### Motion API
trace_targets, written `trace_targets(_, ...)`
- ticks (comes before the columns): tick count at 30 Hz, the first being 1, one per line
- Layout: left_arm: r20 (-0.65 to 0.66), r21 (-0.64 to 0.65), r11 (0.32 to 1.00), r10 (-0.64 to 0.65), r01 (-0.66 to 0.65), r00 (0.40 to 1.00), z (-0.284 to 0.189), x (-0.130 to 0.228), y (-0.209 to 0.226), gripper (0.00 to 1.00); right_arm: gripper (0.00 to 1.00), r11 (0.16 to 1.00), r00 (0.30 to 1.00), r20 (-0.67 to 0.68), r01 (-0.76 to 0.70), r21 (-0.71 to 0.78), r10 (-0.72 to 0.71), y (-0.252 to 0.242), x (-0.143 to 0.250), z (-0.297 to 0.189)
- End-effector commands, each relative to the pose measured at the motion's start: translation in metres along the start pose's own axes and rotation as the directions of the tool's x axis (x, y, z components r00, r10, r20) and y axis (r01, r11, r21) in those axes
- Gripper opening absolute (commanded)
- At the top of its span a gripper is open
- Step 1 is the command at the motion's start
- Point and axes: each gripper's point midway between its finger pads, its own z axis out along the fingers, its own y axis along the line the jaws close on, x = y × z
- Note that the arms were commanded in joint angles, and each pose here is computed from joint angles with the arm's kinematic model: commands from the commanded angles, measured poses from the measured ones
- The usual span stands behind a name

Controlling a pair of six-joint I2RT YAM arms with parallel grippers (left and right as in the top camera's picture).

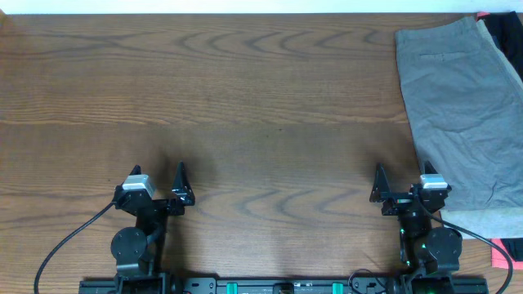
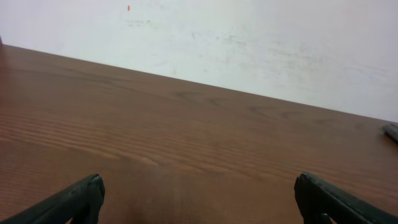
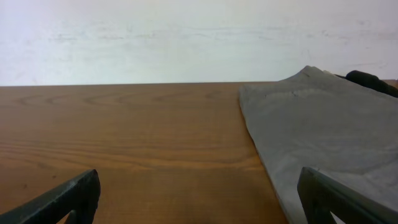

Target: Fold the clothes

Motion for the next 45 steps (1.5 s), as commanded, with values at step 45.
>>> trace_targets(45, -0.045, -0.003, 1.000, 0.009, -0.009, 0.999, 0.001, 0.015, 0.003, 0.98, 0.99, 0.654, 0.908, -0.052, -0.338, -0.676, 0.416, 0.114, -0.125, -0.065)
